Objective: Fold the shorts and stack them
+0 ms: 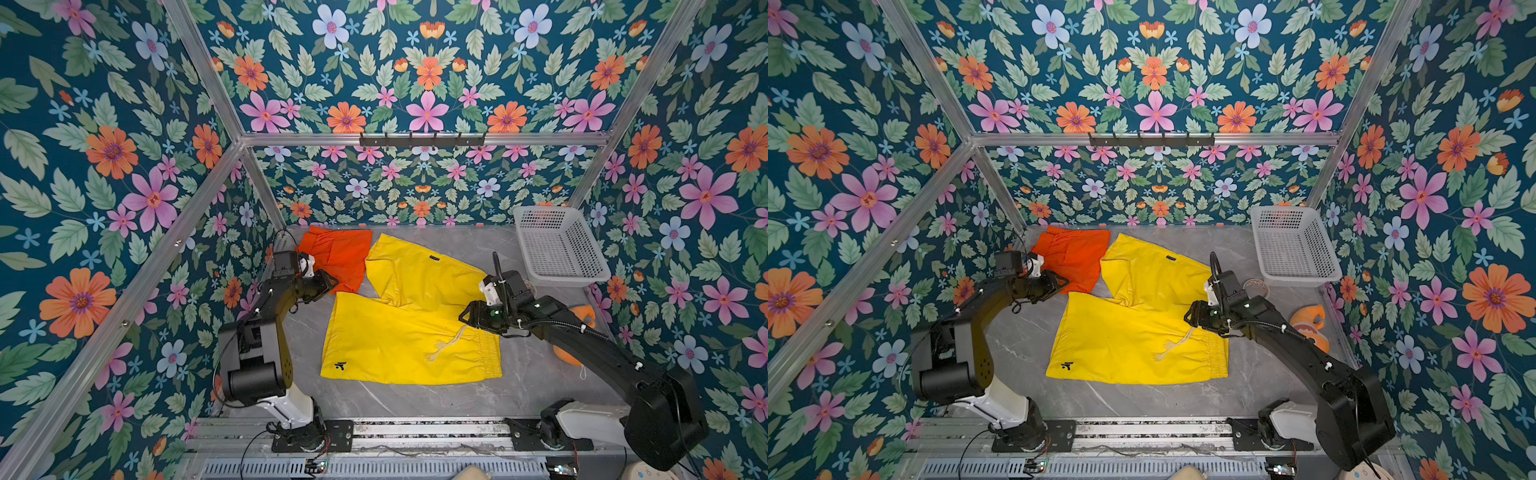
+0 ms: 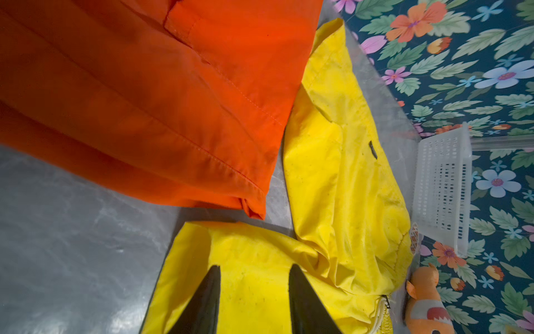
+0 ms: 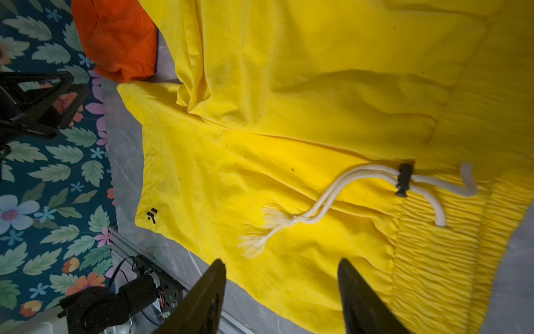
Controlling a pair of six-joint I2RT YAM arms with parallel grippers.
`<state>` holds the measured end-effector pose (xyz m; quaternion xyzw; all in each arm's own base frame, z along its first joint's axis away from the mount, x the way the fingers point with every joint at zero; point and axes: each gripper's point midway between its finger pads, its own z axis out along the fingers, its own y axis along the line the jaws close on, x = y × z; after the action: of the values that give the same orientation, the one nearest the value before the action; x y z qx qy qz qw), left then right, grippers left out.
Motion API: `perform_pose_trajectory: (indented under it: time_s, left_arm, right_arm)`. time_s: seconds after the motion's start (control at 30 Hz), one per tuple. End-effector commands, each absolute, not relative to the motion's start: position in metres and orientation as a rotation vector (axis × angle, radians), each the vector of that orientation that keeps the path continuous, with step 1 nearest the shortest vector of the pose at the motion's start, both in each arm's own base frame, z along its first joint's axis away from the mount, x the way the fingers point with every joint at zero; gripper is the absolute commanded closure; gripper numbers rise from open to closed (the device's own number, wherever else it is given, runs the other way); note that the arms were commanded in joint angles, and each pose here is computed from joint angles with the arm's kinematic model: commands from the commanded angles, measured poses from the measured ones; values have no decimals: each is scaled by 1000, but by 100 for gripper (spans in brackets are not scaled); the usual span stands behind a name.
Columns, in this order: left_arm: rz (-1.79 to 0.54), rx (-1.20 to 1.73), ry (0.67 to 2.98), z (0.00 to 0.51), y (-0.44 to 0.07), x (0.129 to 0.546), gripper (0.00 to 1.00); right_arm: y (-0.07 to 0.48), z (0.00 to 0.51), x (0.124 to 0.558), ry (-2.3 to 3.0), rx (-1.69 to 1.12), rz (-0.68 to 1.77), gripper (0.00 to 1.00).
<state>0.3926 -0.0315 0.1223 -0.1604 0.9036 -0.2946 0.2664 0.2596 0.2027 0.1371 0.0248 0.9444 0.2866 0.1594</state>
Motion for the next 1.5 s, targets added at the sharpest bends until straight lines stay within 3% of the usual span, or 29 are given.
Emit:
perform_pose_trajectory:
  time_s: [0.0, 0.13, 0.4, 0.7, 0.97, 1.17, 1.3, 1.47]
  left_arm:
    - [-741, -498, 2457, 125, -28, 361, 59]
    - [-788, -542, 2433, 124, -38, 328, 59]
    - [-915, -552, 2464, 101, -74, 313, 61]
    - [-915, -714, 2528, 57, -82, 277, 64]
    - [-834, -737, 2531, 55, -80, 259, 63]
    - [-810, -607, 2461, 97, -79, 288, 61]
    - [-730, -426, 2447, 131, -83, 334, 60]
    - [-661, -170, 2451, 158, -107, 398, 59]
  right_arm:
    - [215, 134, 253, 2723, 8, 766, 38]
    - [247, 125, 254, 2730, -45, 827, 39]
    - [254, 74, 259, 2849, 1, 786, 39]
    - [210, 20, 223, 3006, 164, 672, 39]
    - [147, 1, 196, 3100, 397, 568, 39]
    - [135, 41, 210, 3001, 325, 622, 39]
    - [157, 98, 240, 2821, 213, 779, 39]
    - [184, 140, 274, 2667, 61, 790, 39]
